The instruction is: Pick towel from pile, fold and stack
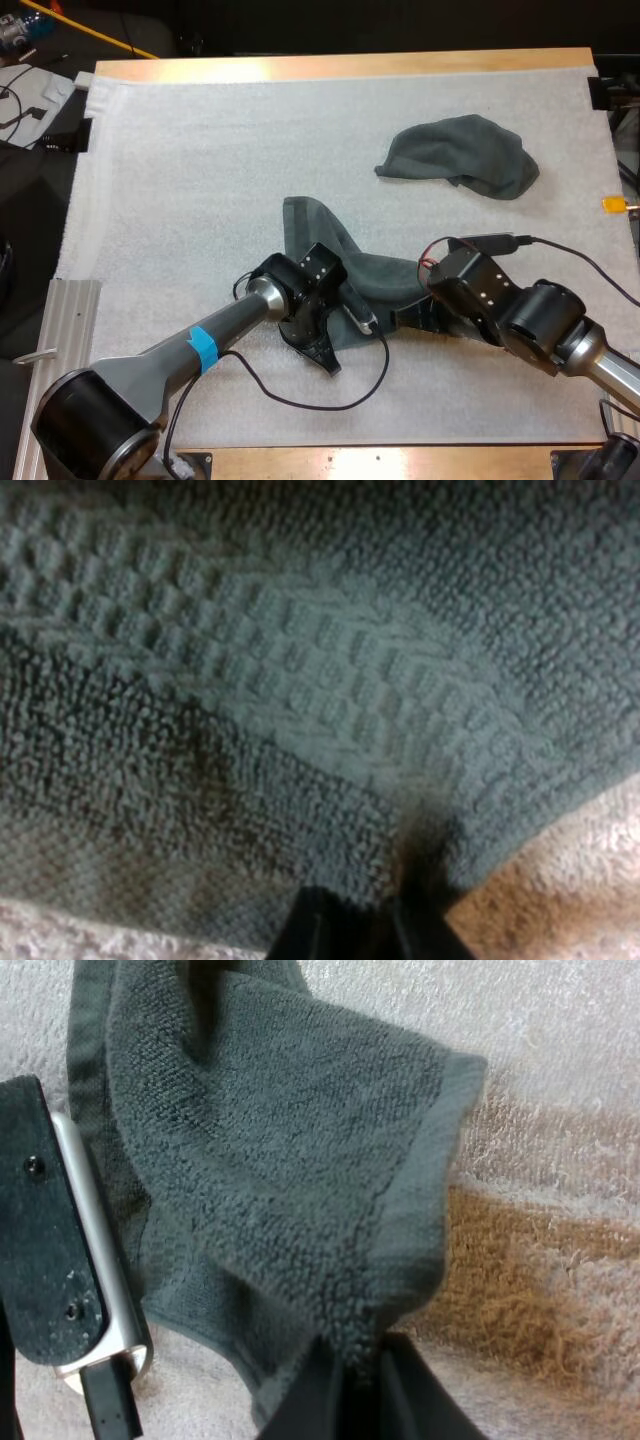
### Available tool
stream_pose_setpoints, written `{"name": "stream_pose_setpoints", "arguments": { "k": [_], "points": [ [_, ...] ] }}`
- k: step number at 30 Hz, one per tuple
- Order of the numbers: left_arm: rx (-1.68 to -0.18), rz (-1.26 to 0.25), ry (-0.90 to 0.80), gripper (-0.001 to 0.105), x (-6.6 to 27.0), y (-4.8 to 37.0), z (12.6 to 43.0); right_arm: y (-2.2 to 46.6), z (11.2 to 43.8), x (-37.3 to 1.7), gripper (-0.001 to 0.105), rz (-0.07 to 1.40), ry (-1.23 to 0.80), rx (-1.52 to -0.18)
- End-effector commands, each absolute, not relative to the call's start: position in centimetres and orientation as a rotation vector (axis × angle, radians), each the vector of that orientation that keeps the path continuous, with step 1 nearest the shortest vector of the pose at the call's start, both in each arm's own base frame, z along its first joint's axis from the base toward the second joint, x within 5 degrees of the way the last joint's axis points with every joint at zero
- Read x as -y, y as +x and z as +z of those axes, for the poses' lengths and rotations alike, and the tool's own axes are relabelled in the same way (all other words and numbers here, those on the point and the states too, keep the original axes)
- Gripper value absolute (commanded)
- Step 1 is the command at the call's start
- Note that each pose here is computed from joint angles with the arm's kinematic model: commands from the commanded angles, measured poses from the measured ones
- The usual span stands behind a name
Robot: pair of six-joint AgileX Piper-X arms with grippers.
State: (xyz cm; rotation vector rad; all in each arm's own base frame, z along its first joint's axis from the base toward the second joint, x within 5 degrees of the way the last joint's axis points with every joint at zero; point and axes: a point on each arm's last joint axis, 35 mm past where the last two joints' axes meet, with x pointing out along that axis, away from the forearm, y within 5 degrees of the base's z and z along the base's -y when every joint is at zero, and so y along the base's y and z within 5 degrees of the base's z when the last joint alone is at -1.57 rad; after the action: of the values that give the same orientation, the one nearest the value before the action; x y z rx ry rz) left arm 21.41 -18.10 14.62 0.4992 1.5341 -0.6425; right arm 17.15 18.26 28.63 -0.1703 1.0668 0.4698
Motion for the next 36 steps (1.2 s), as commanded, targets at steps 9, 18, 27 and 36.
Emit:
{"name": "stream_pose_setpoints", "arguments": {
  "k": [9,18,27,36],
  "points": [
    [-1.511,-0.651,0.463,0.0,18.1,21.1,17.0,17.2,28.9,-18.2,0.0,0.466,-0.172,-1.049],
    [-1.336,-0.676,0.427,0.0,16.5,19.3,24.7,16.5,31.6,-17.3,0.0,0.486,-0.166,-0.967],
    [-1.265,-0.69,0.399,0.0,14.9,17.3,28.4,15.7,33.6,-16.6,0.0,0.511,-0.147,-0.919],
    [-1.113,-0.706,0.365,0.0,12.7,14.6,35.3,13.9,37.4,-15.0,0.0,0.544,-0.106,-0.883]
  ]
}}
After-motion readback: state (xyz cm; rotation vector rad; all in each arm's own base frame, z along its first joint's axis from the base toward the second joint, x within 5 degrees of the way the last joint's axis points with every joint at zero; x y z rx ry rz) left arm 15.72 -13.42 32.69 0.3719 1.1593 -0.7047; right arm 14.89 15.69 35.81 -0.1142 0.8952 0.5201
